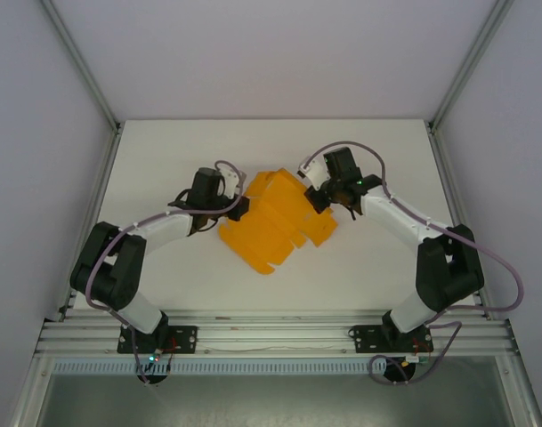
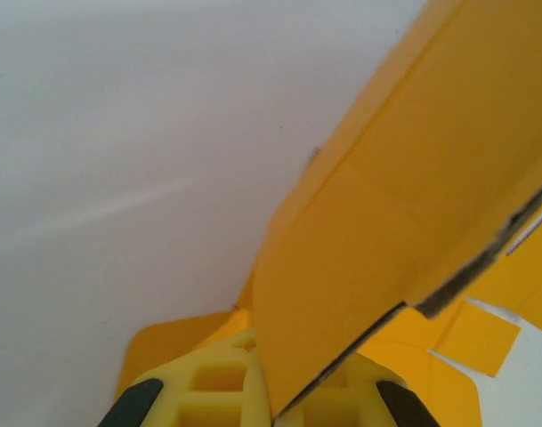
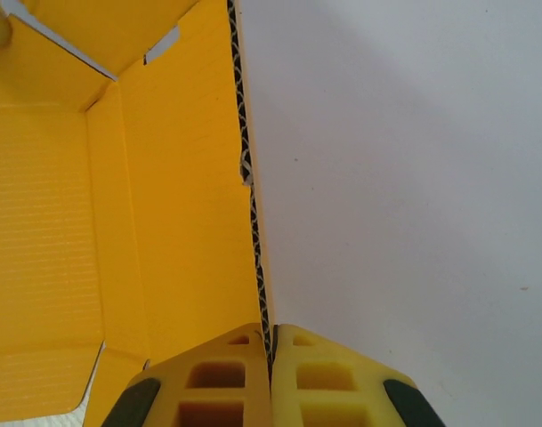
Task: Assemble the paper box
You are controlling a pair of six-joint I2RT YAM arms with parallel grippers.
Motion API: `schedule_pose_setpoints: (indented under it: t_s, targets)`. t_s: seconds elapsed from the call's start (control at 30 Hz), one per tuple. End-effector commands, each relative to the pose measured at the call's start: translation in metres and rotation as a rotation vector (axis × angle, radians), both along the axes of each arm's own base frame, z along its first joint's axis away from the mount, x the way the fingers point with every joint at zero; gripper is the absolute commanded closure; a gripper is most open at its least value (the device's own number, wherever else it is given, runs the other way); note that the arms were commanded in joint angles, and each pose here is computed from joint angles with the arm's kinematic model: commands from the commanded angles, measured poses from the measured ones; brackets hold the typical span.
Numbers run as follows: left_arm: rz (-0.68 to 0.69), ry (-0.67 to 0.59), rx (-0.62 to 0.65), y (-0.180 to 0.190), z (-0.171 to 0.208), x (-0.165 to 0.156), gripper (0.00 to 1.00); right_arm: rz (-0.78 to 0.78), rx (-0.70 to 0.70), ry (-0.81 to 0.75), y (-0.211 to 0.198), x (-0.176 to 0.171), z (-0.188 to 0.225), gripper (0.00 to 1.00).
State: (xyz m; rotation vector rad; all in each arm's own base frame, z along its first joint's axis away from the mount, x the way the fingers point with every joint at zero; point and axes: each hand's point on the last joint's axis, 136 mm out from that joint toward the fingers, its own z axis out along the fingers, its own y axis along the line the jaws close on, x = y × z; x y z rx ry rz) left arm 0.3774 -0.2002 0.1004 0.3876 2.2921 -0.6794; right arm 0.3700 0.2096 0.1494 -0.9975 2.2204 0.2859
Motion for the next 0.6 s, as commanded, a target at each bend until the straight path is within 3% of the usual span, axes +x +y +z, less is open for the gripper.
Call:
schedule_pose_setpoints:
  t_s: [0.0,0.2,0.33,0.4,0.47,0.57]
  targets:
    - [-0.06,0.015,0.038,-0.005,-0.018,-0.026,0.95,-0.085,0.06,-0.063,0.004,0.02,0.031,1.0]
    - [0.002,-0.024,0.034,0.007,-0.016,-0.035,0.95,-0.161,0.009,-0.059,-0.006,0.031,0.018,1.0]
    - [0.01,-0.031,0.038,0.008,-0.013,-0.032,0.9,-0.023,0.008,-0.055,0.005,0.016,0.012,1.0]
    - [0.063,-0.043,0.047,0.013,-0.005,-0.024,0.68,0.022,0.004,-0.062,0.008,0.009,0.01,1.0]
    - [0.135,-0.074,0.06,0.022,0.011,-0.013,0.34,0.034,-0.012,-0.065,0.006,0.006,0.009,1.0]
    - [0.308,-0.123,0.105,0.05,0.035,0.004,0.06,0.085,-0.022,-0.069,0.008,-0.003,0.008,1.0]
